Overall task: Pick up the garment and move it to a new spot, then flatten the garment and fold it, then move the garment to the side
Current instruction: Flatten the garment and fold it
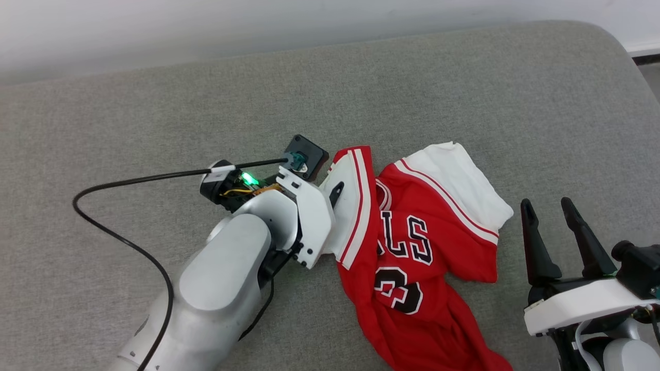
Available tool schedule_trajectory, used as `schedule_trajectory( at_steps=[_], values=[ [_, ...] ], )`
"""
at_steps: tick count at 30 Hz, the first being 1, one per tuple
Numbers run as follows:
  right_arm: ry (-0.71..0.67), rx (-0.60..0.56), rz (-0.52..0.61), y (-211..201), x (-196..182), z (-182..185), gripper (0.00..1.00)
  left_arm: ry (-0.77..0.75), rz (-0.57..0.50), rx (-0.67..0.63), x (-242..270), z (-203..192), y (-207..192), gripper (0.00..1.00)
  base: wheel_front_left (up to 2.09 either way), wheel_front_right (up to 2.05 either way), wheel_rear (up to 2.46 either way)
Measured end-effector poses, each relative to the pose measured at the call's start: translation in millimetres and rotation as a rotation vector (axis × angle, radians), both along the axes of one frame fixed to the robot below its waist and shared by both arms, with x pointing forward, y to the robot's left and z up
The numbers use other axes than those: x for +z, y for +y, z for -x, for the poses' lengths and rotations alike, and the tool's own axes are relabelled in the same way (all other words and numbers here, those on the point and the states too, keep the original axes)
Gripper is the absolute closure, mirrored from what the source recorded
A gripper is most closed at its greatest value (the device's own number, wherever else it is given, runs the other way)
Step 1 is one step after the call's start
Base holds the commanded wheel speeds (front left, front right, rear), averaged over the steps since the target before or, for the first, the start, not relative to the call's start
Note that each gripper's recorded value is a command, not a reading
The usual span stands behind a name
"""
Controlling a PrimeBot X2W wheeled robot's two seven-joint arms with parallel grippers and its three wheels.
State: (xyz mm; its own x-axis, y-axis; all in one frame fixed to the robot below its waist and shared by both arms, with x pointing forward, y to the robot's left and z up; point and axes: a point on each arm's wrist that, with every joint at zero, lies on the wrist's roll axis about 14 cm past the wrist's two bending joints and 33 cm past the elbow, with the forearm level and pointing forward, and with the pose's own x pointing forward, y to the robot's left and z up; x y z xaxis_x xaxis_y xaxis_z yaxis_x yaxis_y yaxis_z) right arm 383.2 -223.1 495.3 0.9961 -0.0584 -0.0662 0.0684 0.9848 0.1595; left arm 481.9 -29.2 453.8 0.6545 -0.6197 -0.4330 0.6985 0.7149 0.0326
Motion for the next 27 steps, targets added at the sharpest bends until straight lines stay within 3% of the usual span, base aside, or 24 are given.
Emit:
schedule_trajectory(
  at_steps=[7, 11, 12, 13, 14, 15, 16, 21, 27],
  values=[
    [0.031, -0.022, -0.029, -4.2, -14.8, -0.3, 0.00, 0.257, -0.174, -0.092, -64.8, 30.6, 2.1, 0.00, 0.00, 0.00, 0.00],
    [0.029, -0.032, -0.057, -5.9, -17.3, -1.1, 0.00, 0.328, -0.223, -0.108, -74.5, 32.6, 5.6, 0.02, 0.00, 0.00, 0.00],
    [0.030, -0.035, -0.061, -6.5, -18.2, -0.7, 0.00, 0.346, -0.230, -0.112, -76.4, 34.2, 5.2, 0.30, 0.00, 0.00, 0.00],
    [0.029, -0.036, -0.064, -6.5, -18.5, -0.5, 0.00, 0.365, -0.238, -0.113, -78.1, 35.5, 5.7, 0.52, 0.00, 0.00, 0.00],
    [0.030, -0.036, -0.069, -6.3, -18.9, -0.3, 0.00, 0.380, -0.248, -0.115, -79.1, 36.8, 6.0, 0.62, 0.00, 0.00, 0.00],
    [0.030, -0.036, -0.074, -6.0, -19.0, 0.0, 0.00, 0.388, -0.253, -0.117, -79.1, 37.3, 6.0, 0.87, 0.00, 0.00, 0.00],
    [0.028, -0.035, -0.074, -5.6, -18.6, 0.2, 0.00, 0.387, -0.252, -0.116, -78.6, 36.6, 6.2, 1.00, 0.00, 0.00, 0.00],
    [0.017, -0.030, -0.087, -3.5, -16.2, -0.8, 0.00, 0.301, -0.210, -0.072, -67.1, 24.3, 10.2, 1.00, 0.00, 0.00, 0.00],
    [-0.003, -0.004, -0.080, 3.4, -7.6, -4.7, 0.00, 0.080, -0.088, 0.053, -19.1, -5.9, 25.2, 1.00, 0.00, 0.00, 0.00]
  ],
)
